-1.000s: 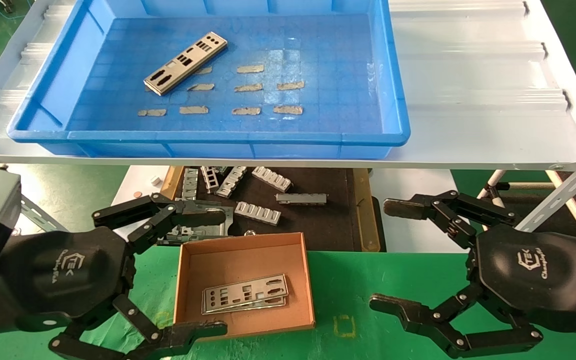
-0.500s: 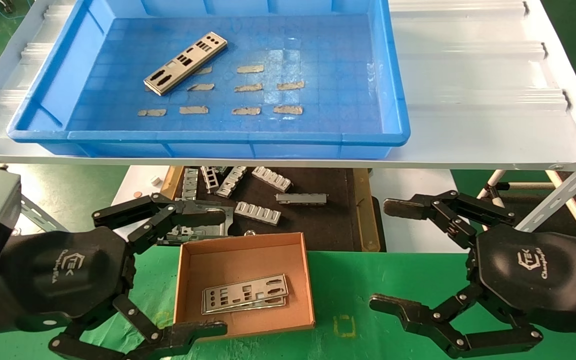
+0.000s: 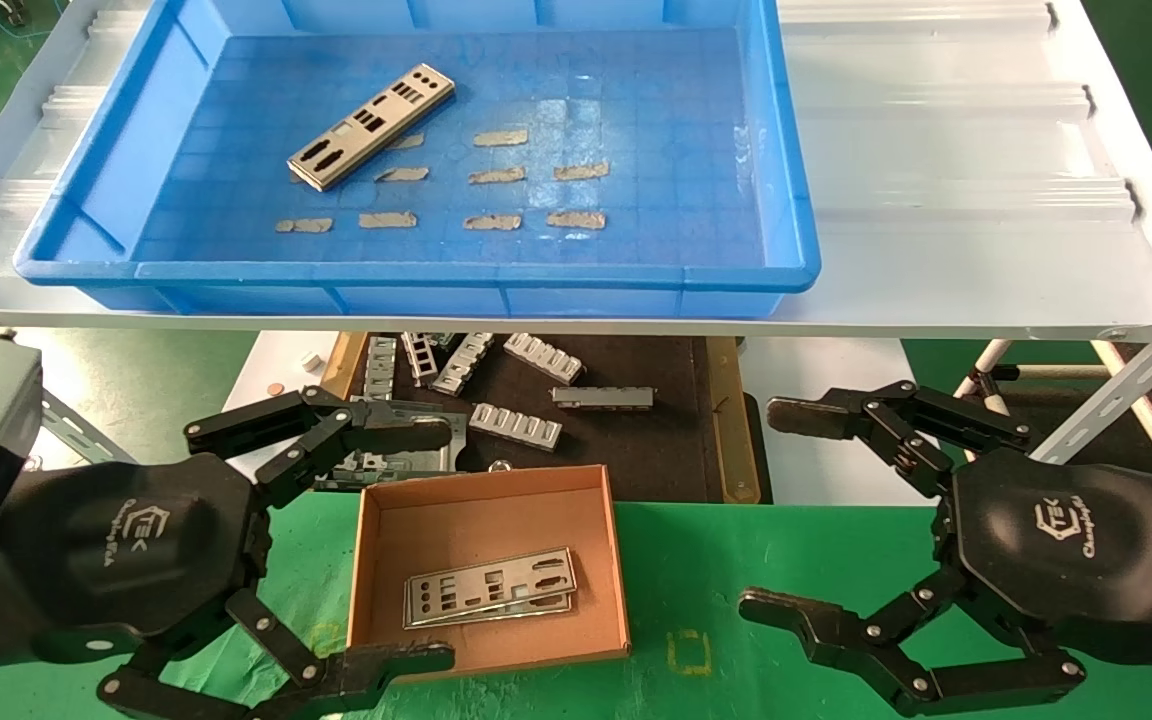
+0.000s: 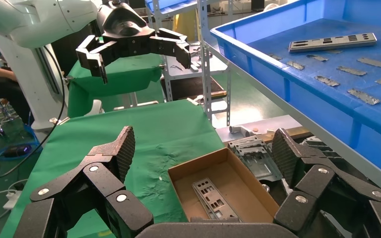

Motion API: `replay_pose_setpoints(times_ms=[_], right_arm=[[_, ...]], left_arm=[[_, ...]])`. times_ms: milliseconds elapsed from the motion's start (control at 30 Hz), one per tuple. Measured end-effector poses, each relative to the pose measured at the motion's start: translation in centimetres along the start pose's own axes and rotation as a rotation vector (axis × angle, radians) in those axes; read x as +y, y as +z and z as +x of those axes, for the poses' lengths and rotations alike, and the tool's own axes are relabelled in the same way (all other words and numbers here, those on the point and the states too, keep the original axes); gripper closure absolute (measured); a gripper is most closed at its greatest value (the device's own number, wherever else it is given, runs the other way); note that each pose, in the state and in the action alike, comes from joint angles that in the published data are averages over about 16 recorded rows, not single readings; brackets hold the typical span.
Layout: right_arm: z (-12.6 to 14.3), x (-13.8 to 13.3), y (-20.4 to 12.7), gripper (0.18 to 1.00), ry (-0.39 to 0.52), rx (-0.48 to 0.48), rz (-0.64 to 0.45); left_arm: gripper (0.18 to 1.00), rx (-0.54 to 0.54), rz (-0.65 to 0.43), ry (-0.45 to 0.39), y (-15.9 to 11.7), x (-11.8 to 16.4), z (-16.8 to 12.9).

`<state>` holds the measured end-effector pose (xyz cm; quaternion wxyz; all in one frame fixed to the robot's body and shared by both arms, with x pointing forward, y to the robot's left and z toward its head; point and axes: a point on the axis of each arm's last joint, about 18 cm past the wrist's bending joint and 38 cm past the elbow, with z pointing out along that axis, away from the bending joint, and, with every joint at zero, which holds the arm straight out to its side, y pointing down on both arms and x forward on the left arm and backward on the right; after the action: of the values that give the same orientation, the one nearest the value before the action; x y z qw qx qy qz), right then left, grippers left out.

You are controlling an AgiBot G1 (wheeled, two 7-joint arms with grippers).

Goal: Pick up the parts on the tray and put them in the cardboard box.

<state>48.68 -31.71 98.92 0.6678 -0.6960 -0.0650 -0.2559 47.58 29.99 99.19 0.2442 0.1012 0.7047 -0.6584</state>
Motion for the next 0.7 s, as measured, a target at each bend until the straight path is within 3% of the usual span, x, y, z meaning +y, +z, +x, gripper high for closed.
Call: replay_pose_setpoints(times_ms=[700], right_arm=[[0.00, 0.00, 0.00, 0.178, 0.000, 0.000, 0.000]], left_arm=[[0.184, 0.000, 0.000, 0.000, 0.00, 0.00, 0.00]])
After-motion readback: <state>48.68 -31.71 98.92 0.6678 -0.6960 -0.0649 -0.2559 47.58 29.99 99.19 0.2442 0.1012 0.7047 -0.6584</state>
